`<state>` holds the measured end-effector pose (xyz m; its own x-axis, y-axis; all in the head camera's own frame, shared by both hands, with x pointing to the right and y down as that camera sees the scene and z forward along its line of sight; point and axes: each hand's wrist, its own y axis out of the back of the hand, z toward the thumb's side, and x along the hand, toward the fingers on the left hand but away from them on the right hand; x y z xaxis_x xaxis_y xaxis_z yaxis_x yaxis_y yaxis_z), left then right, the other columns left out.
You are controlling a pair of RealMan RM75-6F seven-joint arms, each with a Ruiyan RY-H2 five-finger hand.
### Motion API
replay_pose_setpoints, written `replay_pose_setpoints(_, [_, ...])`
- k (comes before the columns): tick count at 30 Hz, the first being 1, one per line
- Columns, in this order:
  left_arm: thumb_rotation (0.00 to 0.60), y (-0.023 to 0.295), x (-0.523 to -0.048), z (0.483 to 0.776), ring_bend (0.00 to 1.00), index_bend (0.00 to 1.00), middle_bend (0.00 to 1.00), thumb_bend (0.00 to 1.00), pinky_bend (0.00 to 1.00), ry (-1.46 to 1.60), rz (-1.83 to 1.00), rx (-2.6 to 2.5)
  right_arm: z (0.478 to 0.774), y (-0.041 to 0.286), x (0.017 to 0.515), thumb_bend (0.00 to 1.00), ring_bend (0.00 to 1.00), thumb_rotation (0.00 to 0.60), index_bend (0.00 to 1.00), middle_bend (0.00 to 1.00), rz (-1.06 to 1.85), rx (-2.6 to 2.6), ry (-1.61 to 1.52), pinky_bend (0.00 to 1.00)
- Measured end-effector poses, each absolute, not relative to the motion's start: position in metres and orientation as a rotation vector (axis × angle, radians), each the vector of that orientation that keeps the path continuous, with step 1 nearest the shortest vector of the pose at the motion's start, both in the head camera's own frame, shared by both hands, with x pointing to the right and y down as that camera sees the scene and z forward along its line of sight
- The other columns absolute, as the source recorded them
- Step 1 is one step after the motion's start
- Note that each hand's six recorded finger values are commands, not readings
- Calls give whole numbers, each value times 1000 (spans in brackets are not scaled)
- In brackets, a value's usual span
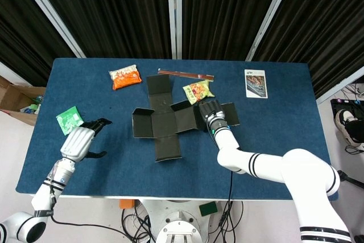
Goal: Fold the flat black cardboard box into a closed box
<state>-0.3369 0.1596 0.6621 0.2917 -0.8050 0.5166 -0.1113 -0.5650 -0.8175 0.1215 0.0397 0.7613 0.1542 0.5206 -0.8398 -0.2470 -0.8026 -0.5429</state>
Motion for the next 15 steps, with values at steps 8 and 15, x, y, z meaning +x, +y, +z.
replay_pose_setpoints(8, [600,144,-335,697,466,0,0,0,795,691,-1400,-1711,757,42,122,286,788,600,462,316,1681,-1827,-247,1000])
replay_pose_setpoints(15, [600,126,-319,715,467,0,0,0,797,762,-1396,-1707,756,44,118,286,788,600,463,316,1663,-1835,-251,1000])
